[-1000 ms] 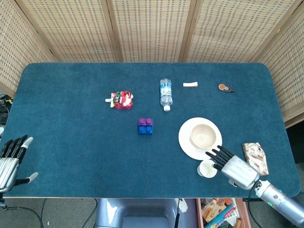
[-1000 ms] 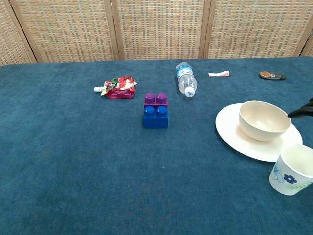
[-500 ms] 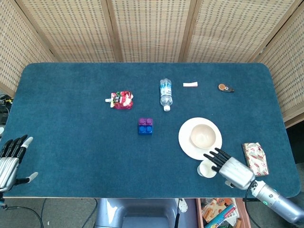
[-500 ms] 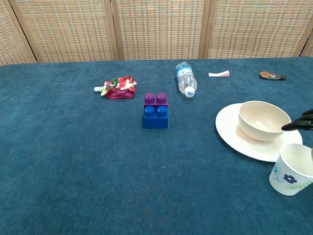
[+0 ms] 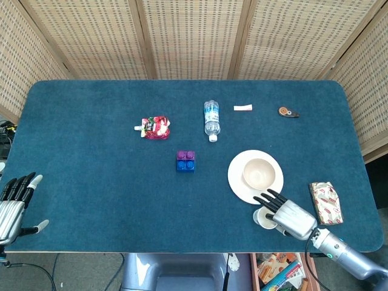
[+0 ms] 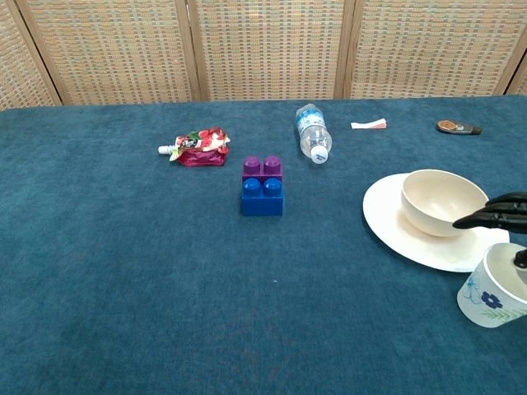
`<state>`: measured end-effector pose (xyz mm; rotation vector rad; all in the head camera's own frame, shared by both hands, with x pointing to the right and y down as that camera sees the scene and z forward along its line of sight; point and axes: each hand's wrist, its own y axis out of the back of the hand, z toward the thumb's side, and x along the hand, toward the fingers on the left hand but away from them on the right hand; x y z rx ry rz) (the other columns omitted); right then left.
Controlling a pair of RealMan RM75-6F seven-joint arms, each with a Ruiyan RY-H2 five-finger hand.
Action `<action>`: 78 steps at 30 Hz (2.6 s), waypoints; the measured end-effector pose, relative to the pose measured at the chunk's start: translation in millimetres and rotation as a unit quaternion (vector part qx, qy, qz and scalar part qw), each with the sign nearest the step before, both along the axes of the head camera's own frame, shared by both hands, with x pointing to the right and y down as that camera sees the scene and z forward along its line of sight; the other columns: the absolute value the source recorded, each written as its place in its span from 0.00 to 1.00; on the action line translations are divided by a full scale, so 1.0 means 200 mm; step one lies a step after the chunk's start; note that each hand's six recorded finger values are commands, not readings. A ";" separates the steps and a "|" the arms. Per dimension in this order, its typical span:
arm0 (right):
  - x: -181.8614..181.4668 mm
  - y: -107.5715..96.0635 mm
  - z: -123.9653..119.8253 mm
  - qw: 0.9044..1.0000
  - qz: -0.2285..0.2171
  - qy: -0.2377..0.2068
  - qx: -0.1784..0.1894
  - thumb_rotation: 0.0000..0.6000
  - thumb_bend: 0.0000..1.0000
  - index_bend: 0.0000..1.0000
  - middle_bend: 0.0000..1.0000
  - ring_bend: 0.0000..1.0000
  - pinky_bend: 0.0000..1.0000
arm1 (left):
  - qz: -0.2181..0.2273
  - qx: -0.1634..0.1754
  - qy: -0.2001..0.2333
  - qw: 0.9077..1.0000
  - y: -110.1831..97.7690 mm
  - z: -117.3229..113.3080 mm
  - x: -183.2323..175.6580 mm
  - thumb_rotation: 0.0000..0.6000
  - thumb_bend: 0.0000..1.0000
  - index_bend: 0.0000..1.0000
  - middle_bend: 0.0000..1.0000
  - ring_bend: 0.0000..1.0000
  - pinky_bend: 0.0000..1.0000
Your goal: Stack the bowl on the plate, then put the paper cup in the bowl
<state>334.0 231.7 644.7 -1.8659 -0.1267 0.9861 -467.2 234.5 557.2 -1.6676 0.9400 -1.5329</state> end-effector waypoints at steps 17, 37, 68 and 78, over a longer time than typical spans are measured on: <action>-0.05 -0.11 -0.17 0.996 0.047 -0.079 0.015 1.00 0.43 0.62 0.00 0.00 0.00 | 0.000 -0.001 -0.001 1.000 0.00 0.00 0.00 1.00 0.00 0.00 0.00 0.00 0.00; -0.15 -0.68 -0.17 0.984 0.171 0.008 0.042 1.00 0.45 0.62 0.00 0.00 0.00 | -0.004 -0.004 -0.001 1.000 -0.01 0.01 -0.01 1.00 0.00 0.00 0.00 0.00 0.00; -0.18 -0.61 0.09 0.980 0.148 0.134 0.004 1.00 0.45 0.62 0.00 0.00 0.00 | -0.006 -0.008 -0.006 1.000 -0.01 0.02 -0.02 1.00 0.00 0.00 0.00 0.00 0.00; -0.17 -0.59 0.09 0.980 0.141 0.140 0.008 1.00 0.44 0.24 0.00 0.00 0.00 | -0.006 -0.009 -0.007 1.000 -0.01 0.03 -0.02 1.00 0.00 0.00 0.00 0.00 0.00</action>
